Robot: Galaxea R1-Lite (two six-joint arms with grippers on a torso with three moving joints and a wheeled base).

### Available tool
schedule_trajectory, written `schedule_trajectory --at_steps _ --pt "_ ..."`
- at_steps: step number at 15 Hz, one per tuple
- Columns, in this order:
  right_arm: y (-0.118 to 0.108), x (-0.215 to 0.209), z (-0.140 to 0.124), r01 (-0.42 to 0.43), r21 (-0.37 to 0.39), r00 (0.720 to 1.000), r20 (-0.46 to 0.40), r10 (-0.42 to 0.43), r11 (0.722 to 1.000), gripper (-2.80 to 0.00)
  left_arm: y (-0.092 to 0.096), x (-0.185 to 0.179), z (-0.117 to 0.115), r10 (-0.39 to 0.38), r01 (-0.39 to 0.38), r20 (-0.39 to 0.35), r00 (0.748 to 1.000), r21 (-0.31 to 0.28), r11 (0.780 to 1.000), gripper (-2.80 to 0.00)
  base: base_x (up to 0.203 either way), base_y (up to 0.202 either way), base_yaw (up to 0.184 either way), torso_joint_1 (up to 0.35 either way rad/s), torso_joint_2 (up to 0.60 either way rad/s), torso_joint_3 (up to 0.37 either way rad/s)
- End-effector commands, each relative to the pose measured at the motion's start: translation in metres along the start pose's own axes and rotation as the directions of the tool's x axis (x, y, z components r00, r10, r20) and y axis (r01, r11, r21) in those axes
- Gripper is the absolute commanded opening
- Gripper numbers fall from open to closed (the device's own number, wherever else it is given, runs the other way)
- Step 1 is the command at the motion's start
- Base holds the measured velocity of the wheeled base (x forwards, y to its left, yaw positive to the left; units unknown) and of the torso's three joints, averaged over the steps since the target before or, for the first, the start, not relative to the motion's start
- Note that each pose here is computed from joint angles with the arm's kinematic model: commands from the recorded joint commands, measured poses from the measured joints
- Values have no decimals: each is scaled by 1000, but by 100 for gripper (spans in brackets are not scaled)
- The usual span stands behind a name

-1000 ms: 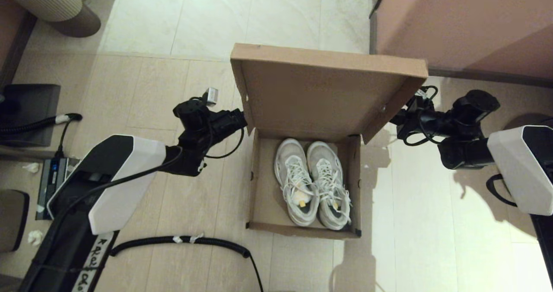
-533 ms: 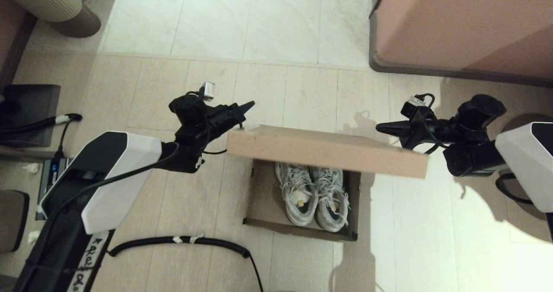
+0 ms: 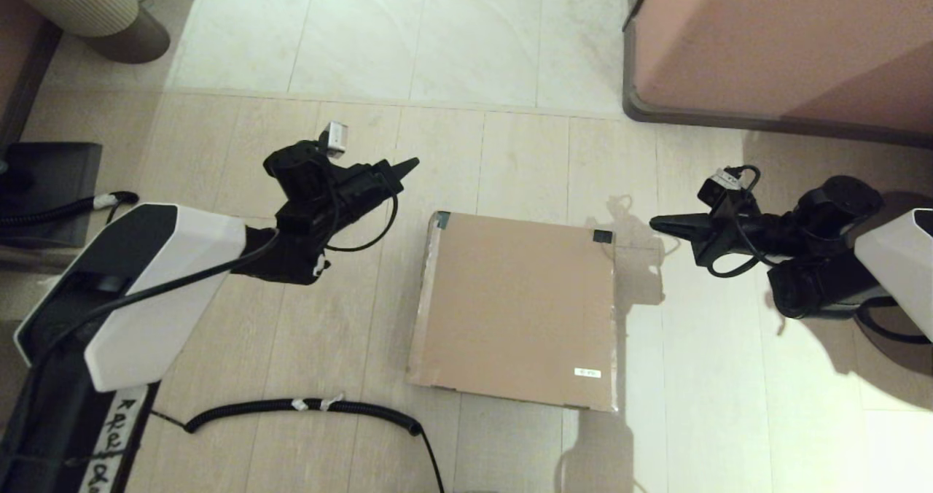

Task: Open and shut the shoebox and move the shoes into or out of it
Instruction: Close the shoe box

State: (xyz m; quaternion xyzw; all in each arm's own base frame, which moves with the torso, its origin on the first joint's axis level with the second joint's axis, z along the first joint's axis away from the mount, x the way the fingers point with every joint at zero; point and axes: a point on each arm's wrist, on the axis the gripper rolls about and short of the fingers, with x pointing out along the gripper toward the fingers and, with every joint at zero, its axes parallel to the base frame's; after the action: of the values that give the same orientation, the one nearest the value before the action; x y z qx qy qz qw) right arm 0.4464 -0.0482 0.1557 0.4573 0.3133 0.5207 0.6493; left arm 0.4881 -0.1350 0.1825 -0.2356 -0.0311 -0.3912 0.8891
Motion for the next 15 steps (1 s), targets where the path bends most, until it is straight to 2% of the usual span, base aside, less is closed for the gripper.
schedule_trajectory --at_steps 1,2,3,4,5,6,7,8,9,10,11,12,15 --pt "7 -4 5 -14 -45 995 98 18 999 -280 -15 -11 11 3 -3 -11 1000 1 1000 -280 0 0 0 0 0 0" --pt "10 -3 9 -28 -83 973 227 47 996 -280 -22 -20 9 15 -14 -36 999 10 1000 -280 0 0 0 0 0 0" --pt "12 0 13 -33 -104 935 349 67 994 -280 -30 -26 9 19 -18 -46 999 24 1000 -280 0 0 0 0 0 0" --pt "13 6 18 -3 -114 882 467 56 993 -280 -40 -31 13 29 -27 -32 999 50 998 -280 0 0 0 0 0 0" --pt "9 14 22 80 -109 841 541 -9 991 -280 -48 -31 15 63 -63 1 998 78 995 -280 0 0 0 0 0 0" --pt "5 22 23 193 -107 796 598 -92 975 -280 -52 -32 20 97 -100 30 995 111 989 -280 0 0 0 0 0 0" --pt "6 31 20 353 -99 724 658 -205 930 -280 -58 -36 25 137 -143 54 989 144 979 -280 0 0 0 0 0 0" --pt "17 38 16 504 -91 642 704 -303 859 -280 -64 -42 28 176 -184 61 983 173 968 -280 0 0 0 0 0 0" --pt "38 44 8 621 -89 570 733 -371 779 -280 -70 -52 29 227 -234 57 972 204 951 -280 0 0 0 0 0 0" --pt "62 49 -3 712 -92 513 745 -426 696 -280 -79 -65 32 284 -290 59 957 247 925 -280 0 0 0 0 0 0" --pt "88 51 -19 776 -104 474 747 -466 622 -280 -89 -78 40 330 -339 82 941 287 896 -280 0 0 0 0 0 0" --pt "117 50 -39 818 -135 454 749 -483 559 -280 -102 -95 52 364 -380 112 925 307 872 -280 0 0 0 0 0 0" --pt "202 29 -118 878 -274 443 778 -446 394 -280 -135 -169 81 450 -487 186 873 325 810 -280 0 0 0 0 0 0"
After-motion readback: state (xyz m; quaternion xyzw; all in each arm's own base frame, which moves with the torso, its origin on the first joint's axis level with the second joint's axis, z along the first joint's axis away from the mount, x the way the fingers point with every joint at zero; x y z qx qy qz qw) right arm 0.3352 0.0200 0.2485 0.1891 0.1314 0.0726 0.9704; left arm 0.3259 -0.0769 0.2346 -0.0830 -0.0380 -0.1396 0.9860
